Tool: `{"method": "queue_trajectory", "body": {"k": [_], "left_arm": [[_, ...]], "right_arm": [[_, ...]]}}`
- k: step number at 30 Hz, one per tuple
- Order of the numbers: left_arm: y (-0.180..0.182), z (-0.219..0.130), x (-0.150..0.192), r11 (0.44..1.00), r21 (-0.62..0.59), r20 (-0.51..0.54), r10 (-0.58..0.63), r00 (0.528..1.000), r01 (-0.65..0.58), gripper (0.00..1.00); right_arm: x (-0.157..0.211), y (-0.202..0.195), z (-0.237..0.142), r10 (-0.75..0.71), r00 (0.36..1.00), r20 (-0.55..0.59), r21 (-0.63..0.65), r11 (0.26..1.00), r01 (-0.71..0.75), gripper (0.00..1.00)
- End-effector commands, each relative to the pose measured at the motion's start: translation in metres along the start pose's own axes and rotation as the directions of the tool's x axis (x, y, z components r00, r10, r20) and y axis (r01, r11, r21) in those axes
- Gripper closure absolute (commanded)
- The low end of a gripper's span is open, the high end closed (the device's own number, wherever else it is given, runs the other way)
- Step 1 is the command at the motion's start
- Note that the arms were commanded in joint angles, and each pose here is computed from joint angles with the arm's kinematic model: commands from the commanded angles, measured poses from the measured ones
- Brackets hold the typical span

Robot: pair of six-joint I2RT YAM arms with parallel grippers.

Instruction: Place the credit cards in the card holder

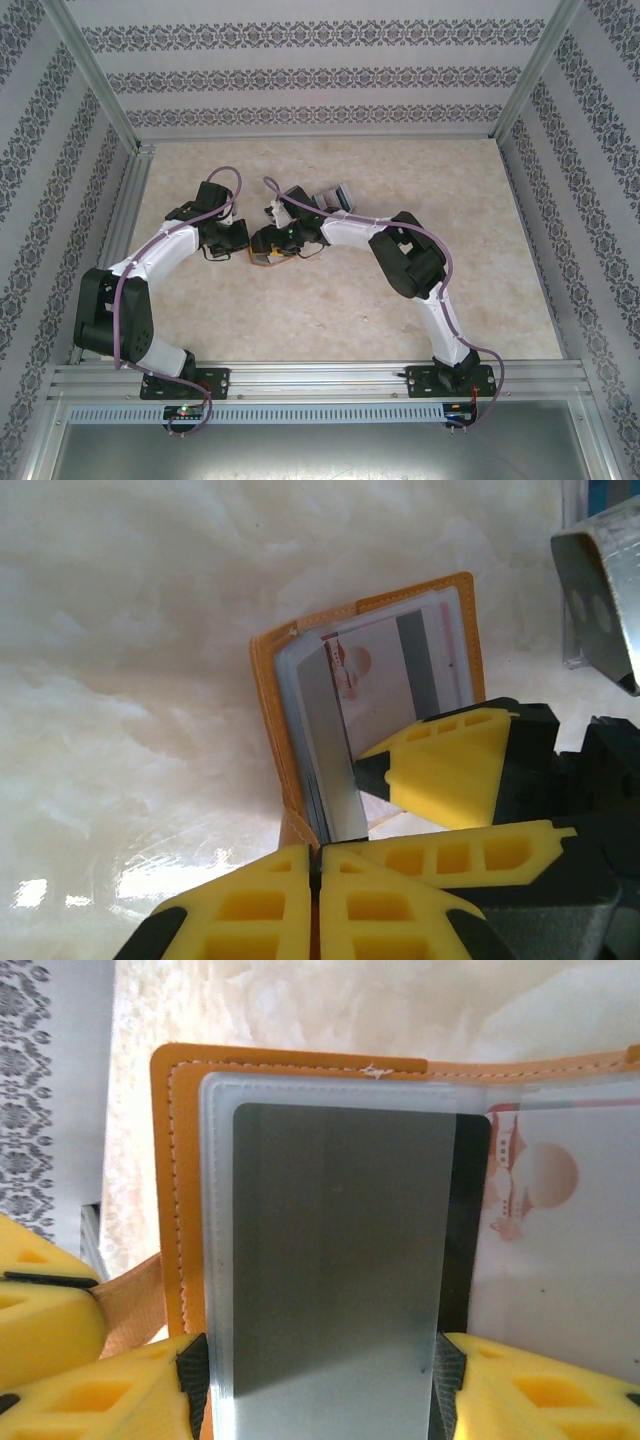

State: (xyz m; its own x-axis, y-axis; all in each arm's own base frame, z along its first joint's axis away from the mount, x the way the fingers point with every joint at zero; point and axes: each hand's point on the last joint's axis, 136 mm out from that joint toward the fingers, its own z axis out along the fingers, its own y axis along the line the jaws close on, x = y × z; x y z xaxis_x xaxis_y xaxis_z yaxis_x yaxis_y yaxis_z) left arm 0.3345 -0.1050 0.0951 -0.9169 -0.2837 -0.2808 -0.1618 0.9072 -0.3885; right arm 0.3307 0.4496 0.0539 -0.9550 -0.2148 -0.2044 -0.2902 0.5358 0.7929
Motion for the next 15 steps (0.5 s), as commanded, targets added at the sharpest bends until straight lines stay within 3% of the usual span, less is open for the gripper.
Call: {"method": "queue_trajectory", "body": {"k": [1, 15], "left_arm": [[0.002, 0.003, 0.002, 1.0, 0.012, -0.003, 0.001, 1.0, -0.001, 0.97], [0.023, 0.014, 0.013, 0.999, -0.019, -0.025, -0.031, 0.999, 0.03, 0.97]], "right_arm": [[0.018, -0.004, 0.011, 0.05, 0.997, -0.059, -0.07, 0.996, -0.054, 0.4], [0.016, -0.012, 0.002, 0.082, 0.996, -0.04, -0.092, 0.992, -0.086, 0.54]]}}
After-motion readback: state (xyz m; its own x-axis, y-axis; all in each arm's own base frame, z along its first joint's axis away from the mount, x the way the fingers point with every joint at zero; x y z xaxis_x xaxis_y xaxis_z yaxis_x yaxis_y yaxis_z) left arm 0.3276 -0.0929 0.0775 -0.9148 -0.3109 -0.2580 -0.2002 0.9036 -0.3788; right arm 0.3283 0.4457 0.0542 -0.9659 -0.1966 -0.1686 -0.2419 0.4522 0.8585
